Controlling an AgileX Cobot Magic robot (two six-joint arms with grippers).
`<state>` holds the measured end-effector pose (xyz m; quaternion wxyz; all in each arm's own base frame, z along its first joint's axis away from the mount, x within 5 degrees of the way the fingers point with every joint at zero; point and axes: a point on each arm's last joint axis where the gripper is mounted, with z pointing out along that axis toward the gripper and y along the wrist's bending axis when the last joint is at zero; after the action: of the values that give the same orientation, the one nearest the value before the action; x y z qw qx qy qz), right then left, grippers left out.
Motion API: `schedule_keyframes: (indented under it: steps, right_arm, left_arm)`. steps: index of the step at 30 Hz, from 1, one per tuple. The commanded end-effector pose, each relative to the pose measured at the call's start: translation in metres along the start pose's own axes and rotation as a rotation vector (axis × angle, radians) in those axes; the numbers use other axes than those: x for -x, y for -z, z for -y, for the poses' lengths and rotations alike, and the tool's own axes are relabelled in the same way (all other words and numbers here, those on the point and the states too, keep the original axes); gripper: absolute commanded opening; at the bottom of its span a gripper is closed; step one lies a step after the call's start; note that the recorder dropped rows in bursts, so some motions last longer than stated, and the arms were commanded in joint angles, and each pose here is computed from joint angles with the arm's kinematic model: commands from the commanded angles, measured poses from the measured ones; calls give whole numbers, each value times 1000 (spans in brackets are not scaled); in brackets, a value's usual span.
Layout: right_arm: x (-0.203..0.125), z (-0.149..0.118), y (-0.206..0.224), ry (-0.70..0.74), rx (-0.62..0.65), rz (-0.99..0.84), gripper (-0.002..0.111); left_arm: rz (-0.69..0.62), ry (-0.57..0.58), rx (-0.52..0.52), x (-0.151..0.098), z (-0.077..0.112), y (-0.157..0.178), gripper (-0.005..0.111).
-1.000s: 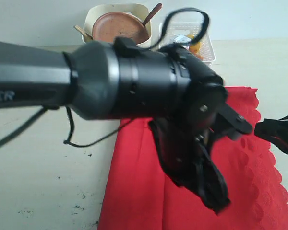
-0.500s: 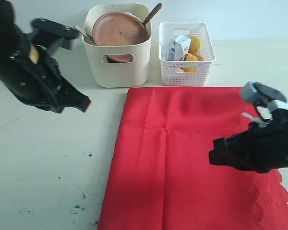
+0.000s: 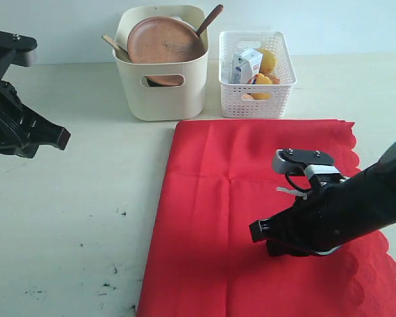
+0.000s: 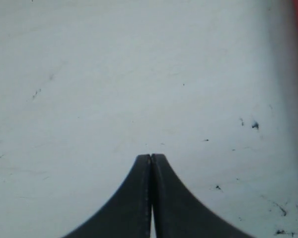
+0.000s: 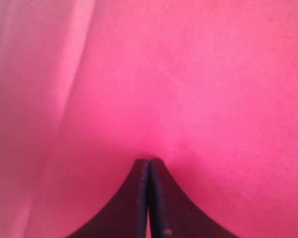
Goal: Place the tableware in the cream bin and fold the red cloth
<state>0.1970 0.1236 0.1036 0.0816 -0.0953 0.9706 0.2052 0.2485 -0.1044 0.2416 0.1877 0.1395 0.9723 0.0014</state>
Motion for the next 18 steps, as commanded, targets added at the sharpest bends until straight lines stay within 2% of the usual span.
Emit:
schedule_keyframes:
  steps: [1,6,13,15,18]
  right_arm:
    - [-7,14,-2,23,-141,-57,0]
    - [-9,32,3,-10,-342,-86,0]
    - [-15,62,22,-97,-737,-121,0]
    - [-15,62,26,-120,-756,-106,0]
    - [-7,50,40,-125,-673,13,0]
  left_arm:
    - [28,3,0,1,-2,1,0]
    - [32,-6,0,1,-2,1,0]
    - [35,-27,0,1,-2,1,0]
    - [37,-33,0,2,-2,1,0]
    - [41,-50,-1,2,-2,1,0]
